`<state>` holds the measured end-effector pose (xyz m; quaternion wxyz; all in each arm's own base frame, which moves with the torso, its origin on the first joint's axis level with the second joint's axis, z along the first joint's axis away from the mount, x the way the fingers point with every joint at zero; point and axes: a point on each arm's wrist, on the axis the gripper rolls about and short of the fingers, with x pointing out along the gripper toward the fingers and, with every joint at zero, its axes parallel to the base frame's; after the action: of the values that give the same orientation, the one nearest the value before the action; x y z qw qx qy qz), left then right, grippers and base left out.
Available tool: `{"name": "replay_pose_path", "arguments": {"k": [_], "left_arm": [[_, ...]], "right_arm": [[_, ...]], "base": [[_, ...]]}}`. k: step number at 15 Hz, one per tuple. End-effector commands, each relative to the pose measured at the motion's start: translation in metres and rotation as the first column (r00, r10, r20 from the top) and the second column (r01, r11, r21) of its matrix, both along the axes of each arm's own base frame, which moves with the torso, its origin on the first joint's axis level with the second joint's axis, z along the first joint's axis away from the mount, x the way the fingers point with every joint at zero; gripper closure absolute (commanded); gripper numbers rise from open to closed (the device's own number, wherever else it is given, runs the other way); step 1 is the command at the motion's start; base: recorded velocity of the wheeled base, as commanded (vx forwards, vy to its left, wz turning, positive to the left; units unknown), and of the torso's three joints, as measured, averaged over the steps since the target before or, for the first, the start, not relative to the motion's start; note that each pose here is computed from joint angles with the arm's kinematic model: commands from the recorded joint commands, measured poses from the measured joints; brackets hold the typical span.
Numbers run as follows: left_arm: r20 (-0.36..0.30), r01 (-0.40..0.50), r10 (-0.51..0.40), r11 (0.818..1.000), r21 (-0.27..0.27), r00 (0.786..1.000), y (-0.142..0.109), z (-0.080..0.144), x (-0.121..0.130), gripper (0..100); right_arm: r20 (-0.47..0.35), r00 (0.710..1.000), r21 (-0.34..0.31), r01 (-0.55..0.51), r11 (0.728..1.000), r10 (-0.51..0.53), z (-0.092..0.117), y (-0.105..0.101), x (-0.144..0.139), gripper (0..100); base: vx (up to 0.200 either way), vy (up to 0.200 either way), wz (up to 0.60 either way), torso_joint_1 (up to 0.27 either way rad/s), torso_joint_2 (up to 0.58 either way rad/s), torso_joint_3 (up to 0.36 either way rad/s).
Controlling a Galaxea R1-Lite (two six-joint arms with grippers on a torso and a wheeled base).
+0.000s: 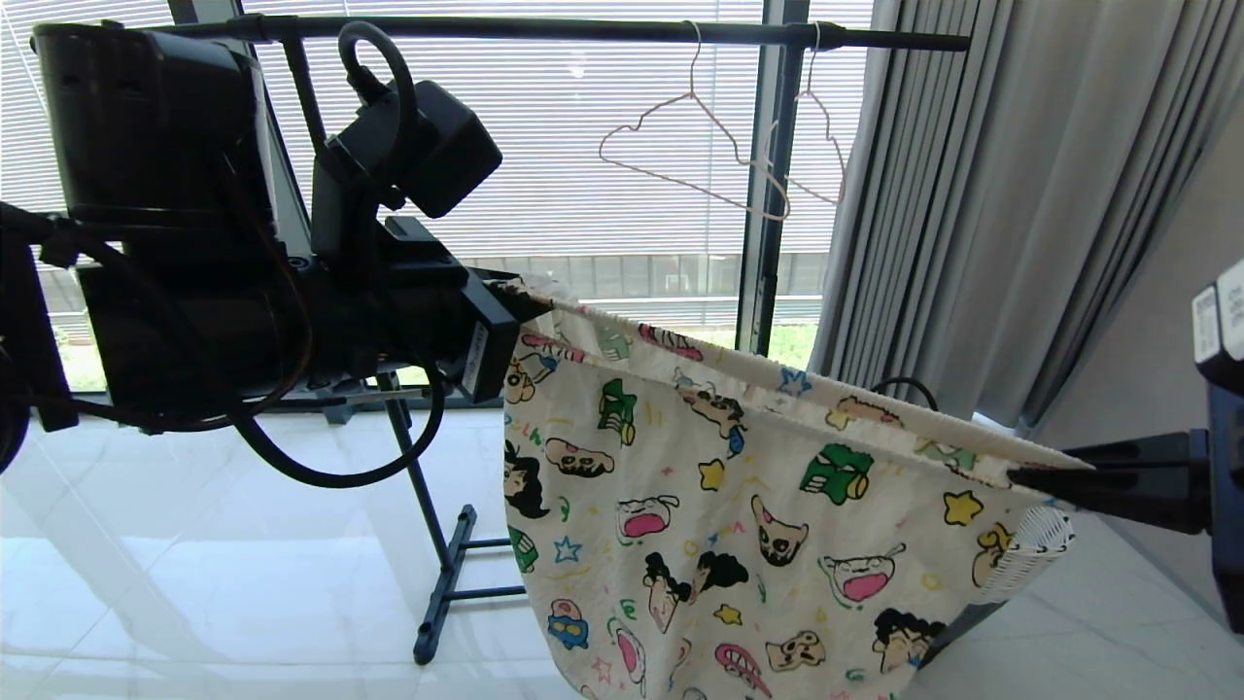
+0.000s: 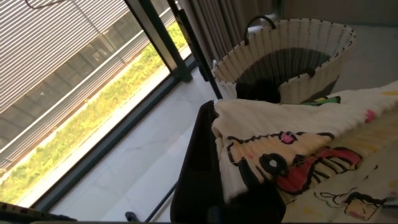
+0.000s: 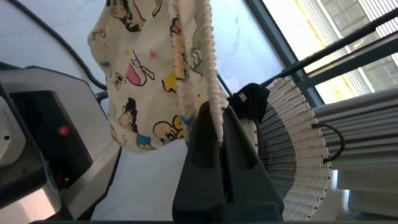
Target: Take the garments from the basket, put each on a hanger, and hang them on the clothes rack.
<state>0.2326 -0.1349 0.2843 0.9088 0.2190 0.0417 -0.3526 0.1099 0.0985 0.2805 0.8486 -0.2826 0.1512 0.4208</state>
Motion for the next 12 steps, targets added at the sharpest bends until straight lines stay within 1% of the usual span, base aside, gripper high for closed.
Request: {"name": "replay_pose_path", "arguments": {"k": [1,6,7,8,9,10,11,12], "left_arm": [[-0.004,-0.001,0.001,1.0,0.002,1.0,-0.006,-0.005,0.011,100],[-0.017,-0.001,0.001,1.0,0.01,1.0,-0.008,-0.009,0.013,100],[-0.024,-0.002,0.002,1.0,0.014,1.0,-0.006,-0.01,0.01,100],[-0.034,-0.003,0.003,1.0,0.016,0.999,-0.001,-0.009,0.001,100],[-0.078,0.005,-0.002,0.999,0.036,0.997,0.004,-0.01,-0.011,100],[-0.132,0.022,-0.014,0.998,0.061,0.991,0.01,-0.012,-0.031,100],[-0.188,0.038,-0.024,0.997,0.07,0.982,0.016,-0.015,-0.048,100],[-0.244,0.059,-0.041,0.996,0.069,0.969,0.019,-0.02,-0.066,100]], "right_arm": [[0.032,0.998,0.009,-0.063,0.998,0.062,0.0,-0.007,-0.024,100],[0.031,0.998,0.003,-0.058,0.998,0.058,-0.001,-0.006,-0.024,100],[0.031,0.998,0.001,-0.047,0.999,0.047,-0.001,-0.006,-0.022,100],[0.012,1.0,0.014,-0.007,1.0,0.007,-0.001,-0.005,-0.016,100],[-0.003,1.0,0.039,0.03,0.999,-0.03,0.0,-0.001,-0.008,100],[-0.005,0.998,0.08,0.058,0.995,-0.058,0.003,0.006,0.003,100],[0.002,0.996,0.121,0.083,0.989,-0.084,0.006,0.013,0.015,100],[0.012,0.995,0.139,0.101,0.985,-0.103,0.01,0.019,0.026,100]], "base": [[0.0,0.0,0.0,0.0,0.0,0.0],[0.0,0.0,0.0,0.0,0.0,0.0],[0.0,0.0,0.0,0.0,0.0,0.0],[0.0,0.0,0.0,0.0,0.0,0.0],[0.0,0.0,0.0,0.0,0.0,0.0],[0.0,0.0,0.0,0.0,0.0,0.0],[0.0,0.0,0.0,0.0,0.0,0.0],[0.0,0.0,0.0,0.0,0.0,0.0]]}}
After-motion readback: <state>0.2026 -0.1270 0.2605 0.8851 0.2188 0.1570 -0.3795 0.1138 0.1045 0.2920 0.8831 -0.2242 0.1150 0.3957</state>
